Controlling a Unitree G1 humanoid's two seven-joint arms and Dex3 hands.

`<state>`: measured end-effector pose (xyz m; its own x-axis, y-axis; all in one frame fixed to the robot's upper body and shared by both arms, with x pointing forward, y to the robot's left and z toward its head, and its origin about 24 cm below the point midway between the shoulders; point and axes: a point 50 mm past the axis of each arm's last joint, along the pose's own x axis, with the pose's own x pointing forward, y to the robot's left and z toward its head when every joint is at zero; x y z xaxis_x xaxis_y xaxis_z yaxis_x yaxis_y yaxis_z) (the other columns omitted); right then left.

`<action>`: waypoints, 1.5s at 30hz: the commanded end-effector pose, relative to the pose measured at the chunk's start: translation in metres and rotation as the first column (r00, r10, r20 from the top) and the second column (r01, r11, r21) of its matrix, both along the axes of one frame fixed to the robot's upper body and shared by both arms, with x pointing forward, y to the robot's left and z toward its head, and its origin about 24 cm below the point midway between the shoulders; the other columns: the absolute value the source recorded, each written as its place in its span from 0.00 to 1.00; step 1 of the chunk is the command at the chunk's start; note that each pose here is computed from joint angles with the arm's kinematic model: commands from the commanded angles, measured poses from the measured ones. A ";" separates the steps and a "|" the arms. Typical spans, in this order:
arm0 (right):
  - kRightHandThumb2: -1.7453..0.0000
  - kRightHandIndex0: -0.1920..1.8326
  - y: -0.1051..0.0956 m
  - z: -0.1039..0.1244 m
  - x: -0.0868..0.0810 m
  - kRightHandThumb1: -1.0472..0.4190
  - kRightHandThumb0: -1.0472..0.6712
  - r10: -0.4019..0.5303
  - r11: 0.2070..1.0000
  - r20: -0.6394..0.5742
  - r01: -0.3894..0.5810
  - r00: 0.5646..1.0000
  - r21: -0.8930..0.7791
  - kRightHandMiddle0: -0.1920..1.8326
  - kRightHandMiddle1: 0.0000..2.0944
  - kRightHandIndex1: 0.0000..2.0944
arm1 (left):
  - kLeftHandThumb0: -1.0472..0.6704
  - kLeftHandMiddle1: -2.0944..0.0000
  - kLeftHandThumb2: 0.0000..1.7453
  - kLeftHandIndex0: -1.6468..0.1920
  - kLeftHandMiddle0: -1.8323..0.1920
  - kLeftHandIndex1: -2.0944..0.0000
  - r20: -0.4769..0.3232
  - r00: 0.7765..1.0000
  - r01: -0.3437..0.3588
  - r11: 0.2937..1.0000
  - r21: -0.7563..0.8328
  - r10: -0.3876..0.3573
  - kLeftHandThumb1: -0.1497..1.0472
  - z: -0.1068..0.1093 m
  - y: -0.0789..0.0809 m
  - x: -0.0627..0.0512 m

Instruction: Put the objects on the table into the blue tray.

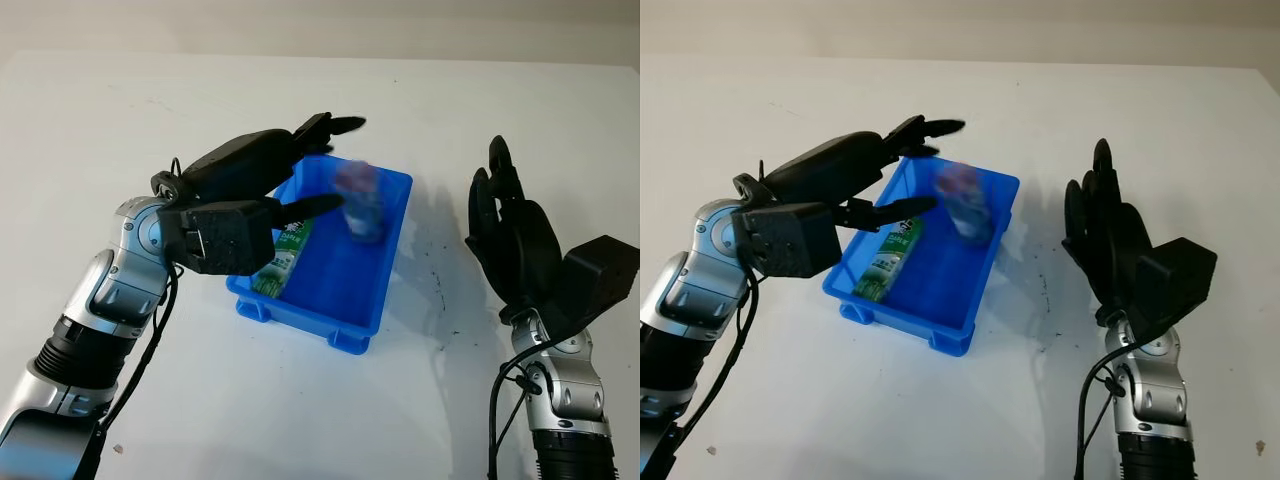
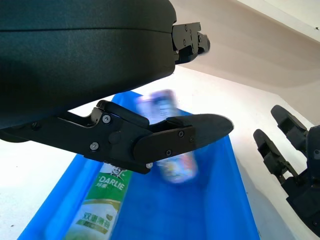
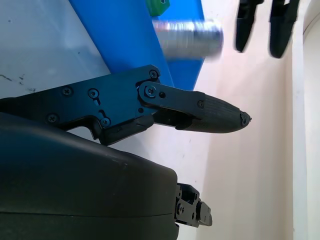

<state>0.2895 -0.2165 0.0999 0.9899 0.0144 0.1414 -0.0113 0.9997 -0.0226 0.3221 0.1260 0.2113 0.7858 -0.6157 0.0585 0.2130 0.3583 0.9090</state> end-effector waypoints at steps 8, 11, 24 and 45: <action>0.66 0.00 0.000 0.002 -0.002 0.00 0.20 0.005 1.000 0.015 -0.005 1.000 -0.001 0.00 0.00 0.00 | 0.20 0.99 0.40 1.00 1.00 0.99 -0.027 1.000 -0.009 0.999 -0.054 0.008 1.00 0.007 0.004 -0.003; 0.65 0.00 0.000 0.002 -0.003 0.00 0.20 0.006 1.000 0.017 -0.006 1.000 -0.011 0.00 0.00 0.00 | 0.21 0.99 0.39 0.99 0.99 0.99 -0.008 0.999 -0.039 0.989 -0.145 0.038 1.00 0.015 0.011 -0.003; 0.64 0.00 0.000 0.004 0.001 0.00 0.22 0.010 1.000 0.035 -0.011 0.999 0.012 0.00 0.00 0.00 | 0.20 0.97 0.40 0.94 0.93 0.97 -0.079 0.947 -0.257 0.588 -0.767 0.312 1.00 0.007 0.088 -0.004; 0.61 0.00 -0.007 0.011 0.005 0.00 0.20 0.022 1.000 0.039 -0.022 0.999 -0.001 0.00 0.00 0.00 | 0.20 0.98 0.41 0.96 0.94 0.98 -0.337 0.878 -0.454 0.367 -0.812 0.340 1.00 -0.080 0.089 -0.017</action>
